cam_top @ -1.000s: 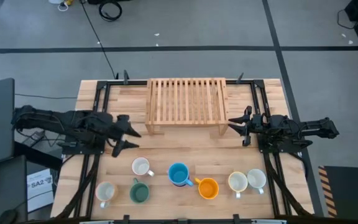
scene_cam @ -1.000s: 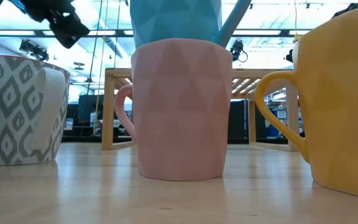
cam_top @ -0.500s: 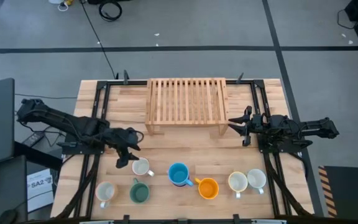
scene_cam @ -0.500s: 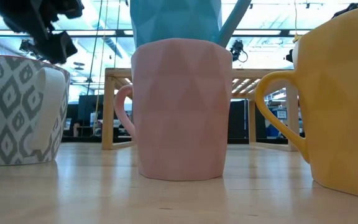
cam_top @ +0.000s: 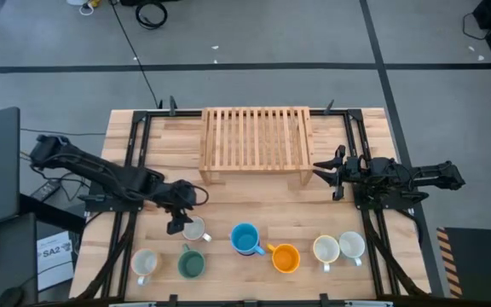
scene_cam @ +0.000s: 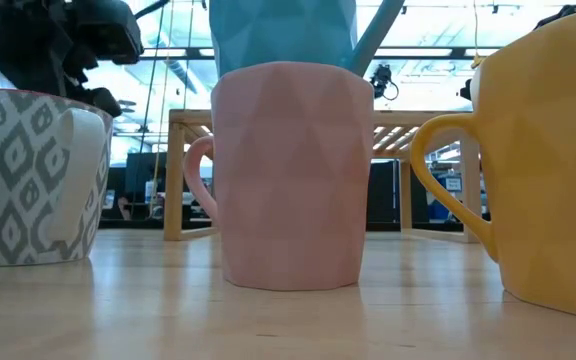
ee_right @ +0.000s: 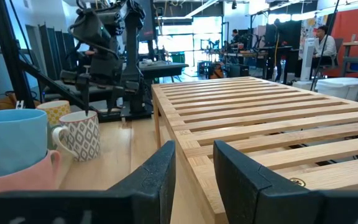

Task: Place coffee mugs
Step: Put the gray mug on the shelf

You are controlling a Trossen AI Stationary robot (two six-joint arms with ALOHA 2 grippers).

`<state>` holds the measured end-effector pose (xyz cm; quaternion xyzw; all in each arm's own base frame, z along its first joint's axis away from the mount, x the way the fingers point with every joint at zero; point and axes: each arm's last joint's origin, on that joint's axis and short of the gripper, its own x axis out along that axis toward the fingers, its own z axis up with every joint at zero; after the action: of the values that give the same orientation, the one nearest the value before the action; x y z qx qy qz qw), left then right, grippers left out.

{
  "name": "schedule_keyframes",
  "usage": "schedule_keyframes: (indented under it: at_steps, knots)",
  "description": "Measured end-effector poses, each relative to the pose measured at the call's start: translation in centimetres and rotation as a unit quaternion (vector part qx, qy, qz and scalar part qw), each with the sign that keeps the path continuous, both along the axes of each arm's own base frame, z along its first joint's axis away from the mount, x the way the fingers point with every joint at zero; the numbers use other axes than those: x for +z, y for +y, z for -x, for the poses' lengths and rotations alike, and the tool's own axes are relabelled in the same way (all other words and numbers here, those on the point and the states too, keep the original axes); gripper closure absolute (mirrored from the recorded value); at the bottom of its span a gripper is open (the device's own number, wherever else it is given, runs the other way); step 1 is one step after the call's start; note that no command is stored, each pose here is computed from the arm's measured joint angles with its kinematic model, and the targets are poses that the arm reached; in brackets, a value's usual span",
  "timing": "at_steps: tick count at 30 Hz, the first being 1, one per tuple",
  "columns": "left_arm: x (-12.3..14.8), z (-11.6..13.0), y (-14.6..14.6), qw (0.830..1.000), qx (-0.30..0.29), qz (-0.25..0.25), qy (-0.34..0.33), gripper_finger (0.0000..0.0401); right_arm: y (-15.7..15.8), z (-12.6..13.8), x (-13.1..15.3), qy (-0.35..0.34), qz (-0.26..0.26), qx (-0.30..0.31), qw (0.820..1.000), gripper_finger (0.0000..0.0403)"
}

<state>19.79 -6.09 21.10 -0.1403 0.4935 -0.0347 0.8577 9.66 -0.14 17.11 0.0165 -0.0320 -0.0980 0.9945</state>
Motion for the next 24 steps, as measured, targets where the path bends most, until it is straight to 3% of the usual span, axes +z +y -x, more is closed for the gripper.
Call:
schedule_keyframes:
  at_steps: [7,24]
  knots:
    - [-1.2,-0.6,-0.2,0.999,0.001,-0.008,0.032,0.0178,0.0,0.0,0.0,0.0,0.0,0.0,1.0,0.0289]
    - [-1.7,-0.6,-0.2,0.999,-0.004,-0.009,0.052,0.0297,0.0,0.0,0.1,-0.006,-0.001,0.0,1.0,0.0289]
